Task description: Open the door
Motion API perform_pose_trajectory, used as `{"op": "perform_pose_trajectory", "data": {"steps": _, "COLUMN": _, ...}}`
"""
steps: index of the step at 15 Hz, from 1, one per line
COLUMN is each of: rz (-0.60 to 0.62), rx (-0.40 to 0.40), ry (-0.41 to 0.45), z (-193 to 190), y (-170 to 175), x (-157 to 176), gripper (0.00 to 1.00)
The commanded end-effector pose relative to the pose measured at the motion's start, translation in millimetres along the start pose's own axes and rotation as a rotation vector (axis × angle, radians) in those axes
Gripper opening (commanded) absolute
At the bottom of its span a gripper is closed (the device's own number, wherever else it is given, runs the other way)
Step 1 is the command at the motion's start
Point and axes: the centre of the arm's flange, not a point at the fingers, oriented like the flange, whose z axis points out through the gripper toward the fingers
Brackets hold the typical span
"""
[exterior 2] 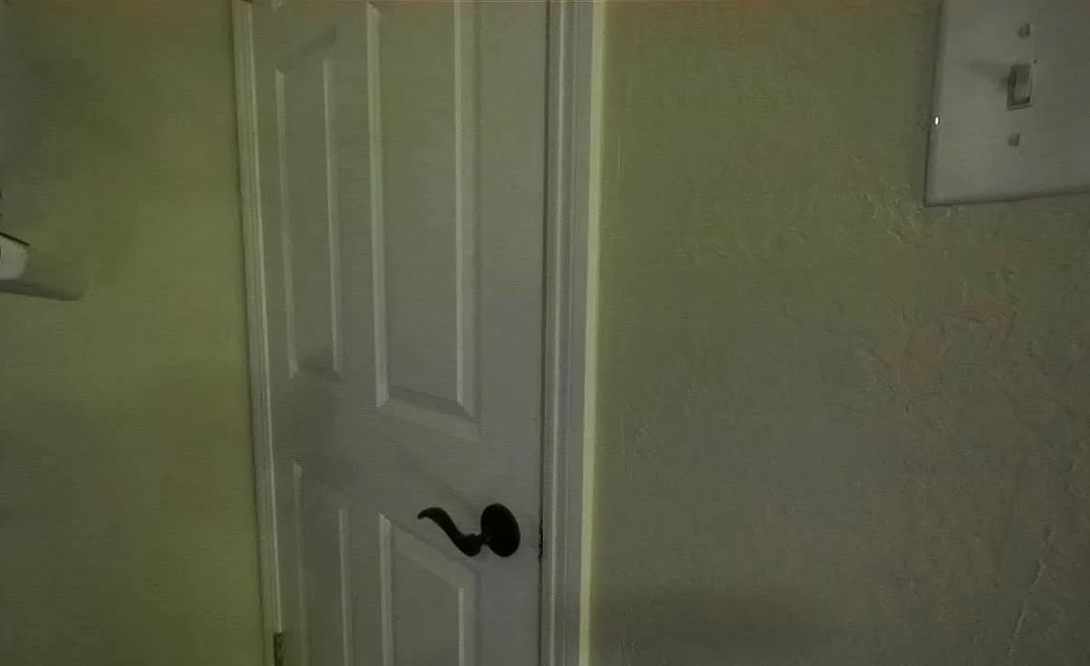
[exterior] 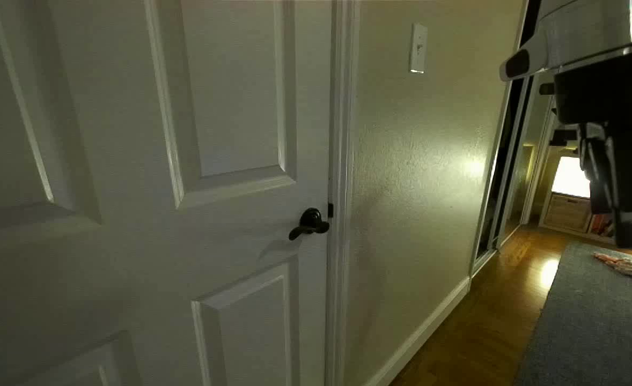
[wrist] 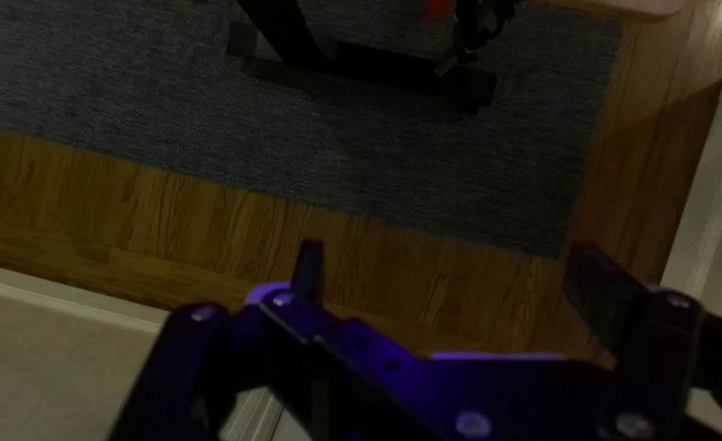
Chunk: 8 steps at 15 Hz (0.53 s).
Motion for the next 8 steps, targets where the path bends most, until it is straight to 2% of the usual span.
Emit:
{"op": "perform_pose_trajectory", "data": {"steps": 1, "rz": 0.000, "rx": 0.000, "ry": 0.000, "z": 0.0, "y": 0.0, "x": 0.0, "gripper": 1.00}}
{"op": "perform_pose_trajectory", "data": {"steps": 8, "rz": 0.047, "rx": -0.015, "ry": -0.002, "z": 5.5, "y": -1.0, "x": 12.5, "gripper": 1.00}}
